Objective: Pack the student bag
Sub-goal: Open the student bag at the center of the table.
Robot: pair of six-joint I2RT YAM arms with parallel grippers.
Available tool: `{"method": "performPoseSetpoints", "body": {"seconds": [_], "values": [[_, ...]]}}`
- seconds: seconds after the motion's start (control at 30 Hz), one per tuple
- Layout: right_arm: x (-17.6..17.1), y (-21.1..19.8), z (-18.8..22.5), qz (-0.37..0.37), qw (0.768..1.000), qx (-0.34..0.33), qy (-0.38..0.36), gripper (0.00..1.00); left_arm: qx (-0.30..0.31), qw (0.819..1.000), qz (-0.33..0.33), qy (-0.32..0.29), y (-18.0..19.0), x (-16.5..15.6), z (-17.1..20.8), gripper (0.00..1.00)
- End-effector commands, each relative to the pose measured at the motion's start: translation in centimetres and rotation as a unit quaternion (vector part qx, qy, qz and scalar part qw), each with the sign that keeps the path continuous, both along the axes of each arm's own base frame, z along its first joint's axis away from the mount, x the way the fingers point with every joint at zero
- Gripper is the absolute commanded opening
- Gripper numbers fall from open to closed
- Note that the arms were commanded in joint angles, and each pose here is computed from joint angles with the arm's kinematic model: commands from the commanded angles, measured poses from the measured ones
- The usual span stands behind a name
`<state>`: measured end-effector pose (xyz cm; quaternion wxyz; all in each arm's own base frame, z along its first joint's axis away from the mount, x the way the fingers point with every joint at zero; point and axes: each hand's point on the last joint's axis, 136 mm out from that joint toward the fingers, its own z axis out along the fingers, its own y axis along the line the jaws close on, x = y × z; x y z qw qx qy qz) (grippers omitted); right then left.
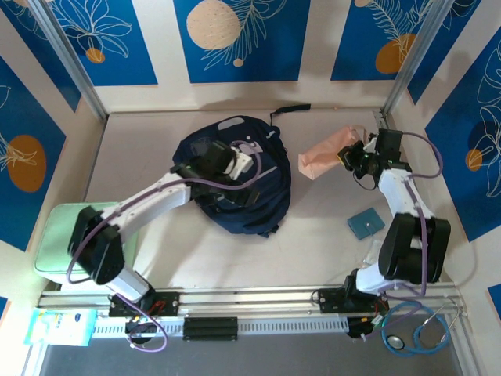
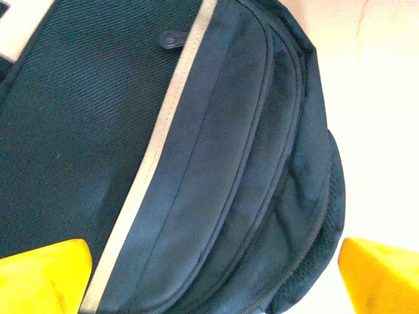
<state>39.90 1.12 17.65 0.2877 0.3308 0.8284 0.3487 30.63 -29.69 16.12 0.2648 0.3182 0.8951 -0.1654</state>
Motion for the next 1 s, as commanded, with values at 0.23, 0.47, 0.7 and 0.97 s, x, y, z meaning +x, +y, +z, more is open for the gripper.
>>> {"method": "performPoseSetpoints", "body": {"seconds": [0.23, 0.47, 0.7, 0.97], "values": [[-4.4, 0.7, 0.6, 0.01, 1.0, 0.0, 0.002, 0.0, 0.232, 0.97, -0.065, -0.031, -2.2, 1.5, -4.9, 0.76], [-4.7, 0.4, 0.8, 0.007, 1.0, -0.007, 0.0, 0.0, 0.276, 0.96, -0.05, -0.025, -2.1, 2.5, -6.3, 0.56], [-4.8, 0.3, 0.7, 0.006, 1.0, -0.007, 0.001, 0.0, 0.296, 0.954, -0.045, -0.019, -2.2, 3.0, -7.2, 0.42], [-4.9, 0.2, 0.8, 0.002, 1.0, -0.009, 0.002, 0.0, 0.31, 0.949, -0.051, -0.013, -2.2, 3.0, -7.7, 0.34]]}}
